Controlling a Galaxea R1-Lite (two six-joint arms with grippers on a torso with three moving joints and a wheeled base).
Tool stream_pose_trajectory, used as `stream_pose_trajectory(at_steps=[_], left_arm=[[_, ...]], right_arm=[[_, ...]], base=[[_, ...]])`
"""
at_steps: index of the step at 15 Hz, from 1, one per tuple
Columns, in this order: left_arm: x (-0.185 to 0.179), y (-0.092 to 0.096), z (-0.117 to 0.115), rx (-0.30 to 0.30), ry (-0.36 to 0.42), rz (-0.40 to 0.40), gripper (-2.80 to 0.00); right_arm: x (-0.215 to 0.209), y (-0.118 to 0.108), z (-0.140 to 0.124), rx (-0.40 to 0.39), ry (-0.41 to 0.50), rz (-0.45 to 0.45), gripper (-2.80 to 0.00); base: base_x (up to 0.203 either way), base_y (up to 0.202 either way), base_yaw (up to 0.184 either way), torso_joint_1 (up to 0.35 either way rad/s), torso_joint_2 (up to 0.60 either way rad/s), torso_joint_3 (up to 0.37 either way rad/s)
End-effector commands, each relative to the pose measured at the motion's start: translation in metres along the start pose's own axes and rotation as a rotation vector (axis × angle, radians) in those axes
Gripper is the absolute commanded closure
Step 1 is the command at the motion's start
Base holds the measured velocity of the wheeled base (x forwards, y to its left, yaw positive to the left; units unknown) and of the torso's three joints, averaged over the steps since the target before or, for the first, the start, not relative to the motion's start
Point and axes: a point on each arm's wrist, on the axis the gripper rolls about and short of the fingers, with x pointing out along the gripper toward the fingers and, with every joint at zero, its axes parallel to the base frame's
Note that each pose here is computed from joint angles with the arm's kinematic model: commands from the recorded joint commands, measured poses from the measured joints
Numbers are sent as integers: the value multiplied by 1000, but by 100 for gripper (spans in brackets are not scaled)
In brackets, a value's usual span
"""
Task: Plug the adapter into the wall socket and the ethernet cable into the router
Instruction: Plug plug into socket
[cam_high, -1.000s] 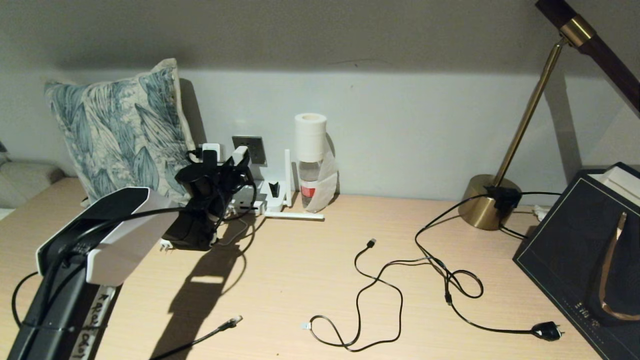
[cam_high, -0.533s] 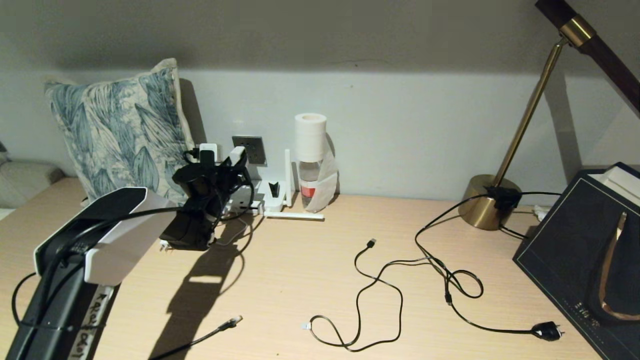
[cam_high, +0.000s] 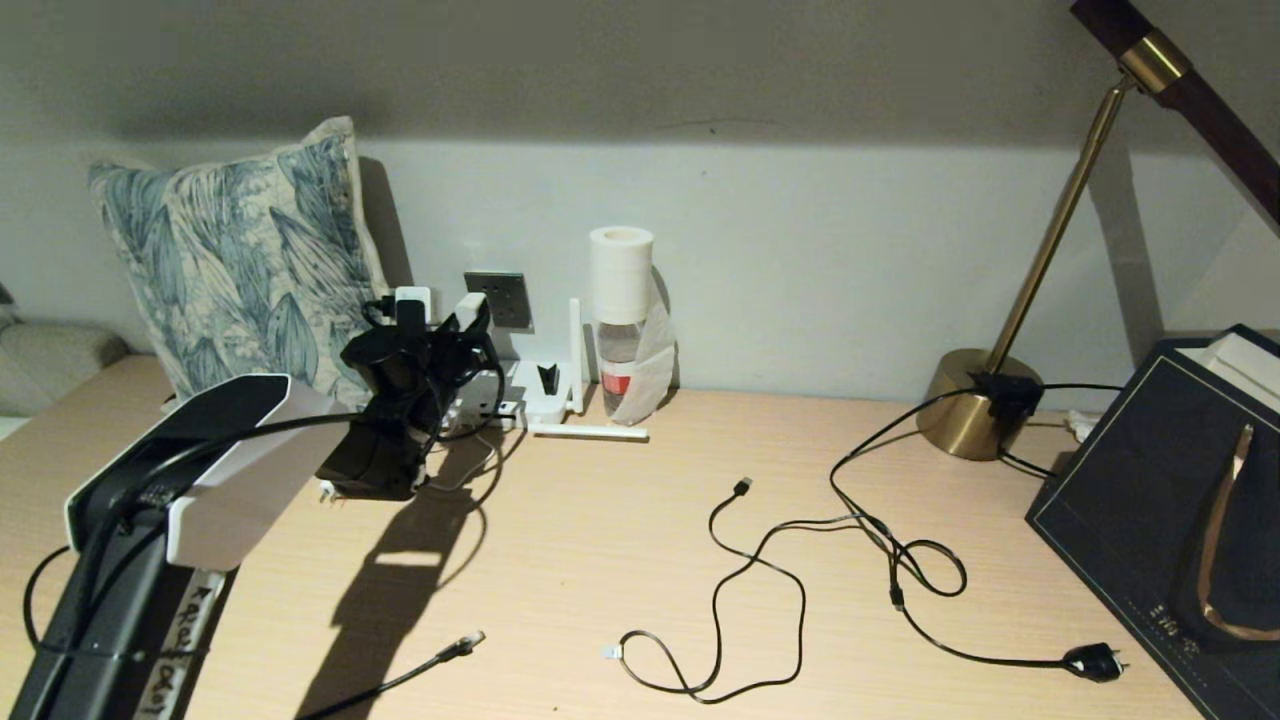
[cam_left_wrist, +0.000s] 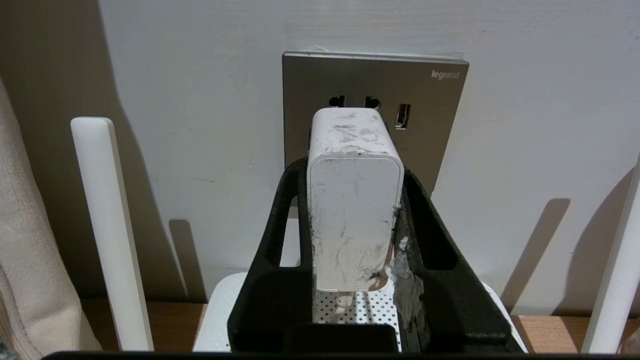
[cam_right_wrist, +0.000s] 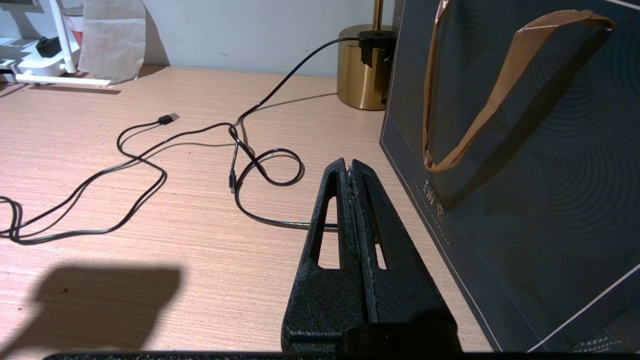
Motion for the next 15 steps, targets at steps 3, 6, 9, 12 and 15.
stream_pose_trajectory(at_steps=[3,6,9,12,15], left_arm=[[3,-1,4,0,-18,-1,0],[5,-1,6,0,-22,-6,0],[5,-3,7,-1,-23,-9,0],[5,-5,6,-3,-22,-13,0],[4,-6,3,-3,-17,-16,0]], right_arm=[[2,0,-10,0,36,1,0],[2,0,-10,0,36,1,0],[2,0,-10,0,36,1,0],[2,0,-10,0,36,1,0],[2,0,-10,0,36,1,0]], base=[[0,0,0,0,0,0],[0,0,0,0,0,0],[0,0,0,0,0,0],[0,0,0,0,0,0],[0,0,0,0,0,0]])
